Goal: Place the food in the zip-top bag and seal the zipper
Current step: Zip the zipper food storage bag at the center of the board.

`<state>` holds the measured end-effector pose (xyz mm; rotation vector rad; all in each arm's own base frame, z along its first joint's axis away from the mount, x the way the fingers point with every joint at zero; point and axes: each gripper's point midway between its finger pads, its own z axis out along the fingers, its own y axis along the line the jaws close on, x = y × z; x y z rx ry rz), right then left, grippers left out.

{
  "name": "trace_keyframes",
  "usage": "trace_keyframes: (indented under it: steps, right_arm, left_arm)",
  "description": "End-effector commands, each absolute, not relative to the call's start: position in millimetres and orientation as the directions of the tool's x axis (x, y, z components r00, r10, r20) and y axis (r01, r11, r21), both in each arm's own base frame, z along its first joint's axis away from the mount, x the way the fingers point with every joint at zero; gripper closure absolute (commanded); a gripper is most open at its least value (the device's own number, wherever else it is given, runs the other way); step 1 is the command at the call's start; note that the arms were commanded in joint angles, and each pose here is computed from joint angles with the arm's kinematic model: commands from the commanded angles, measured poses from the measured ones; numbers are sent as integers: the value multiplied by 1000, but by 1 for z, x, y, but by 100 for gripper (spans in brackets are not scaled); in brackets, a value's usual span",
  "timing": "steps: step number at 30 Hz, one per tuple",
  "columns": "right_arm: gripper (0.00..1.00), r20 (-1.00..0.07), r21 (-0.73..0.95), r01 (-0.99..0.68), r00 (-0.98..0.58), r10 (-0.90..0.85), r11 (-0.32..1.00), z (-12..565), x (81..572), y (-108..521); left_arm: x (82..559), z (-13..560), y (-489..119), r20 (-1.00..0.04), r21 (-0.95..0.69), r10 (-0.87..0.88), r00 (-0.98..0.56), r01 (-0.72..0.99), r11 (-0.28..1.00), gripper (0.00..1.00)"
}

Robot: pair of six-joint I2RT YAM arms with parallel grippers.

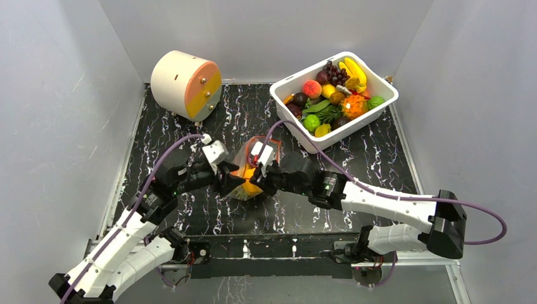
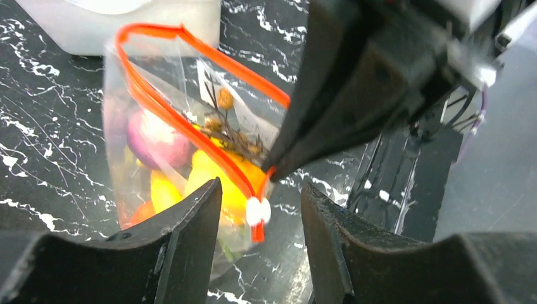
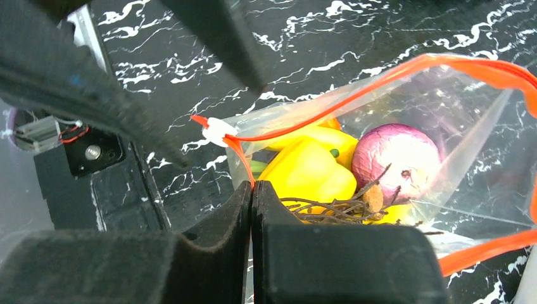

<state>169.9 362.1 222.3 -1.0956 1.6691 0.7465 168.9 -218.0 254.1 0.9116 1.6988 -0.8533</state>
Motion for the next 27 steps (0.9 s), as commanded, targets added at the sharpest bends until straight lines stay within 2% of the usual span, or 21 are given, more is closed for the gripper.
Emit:
trace_keyframes:
  steps: [1, 7, 17, 27]
  right_arm:
    - [100, -987, 47, -879, -114, -113, 475, 291, 191, 362]
    - [100, -990, 78, -886, -122, -66, 457, 300, 194, 362]
    - [100, -994, 69, -919, -94, -47, 389, 303, 182, 363]
    - [100, -994, 67, -925, -97, -60, 375, 301, 178, 363]
  left_arm:
    - [155, 237, -217, -957, -30, 256, -134, 928, 371, 53]
    - [154, 230, -218, -961, 3, 260, -94, 937, 350, 51]
    - [178, 215, -205, -950, 93, 305, -59, 883, 461, 51]
    - [186, 229, -195, -957, 207, 283, 66, 838, 504, 51]
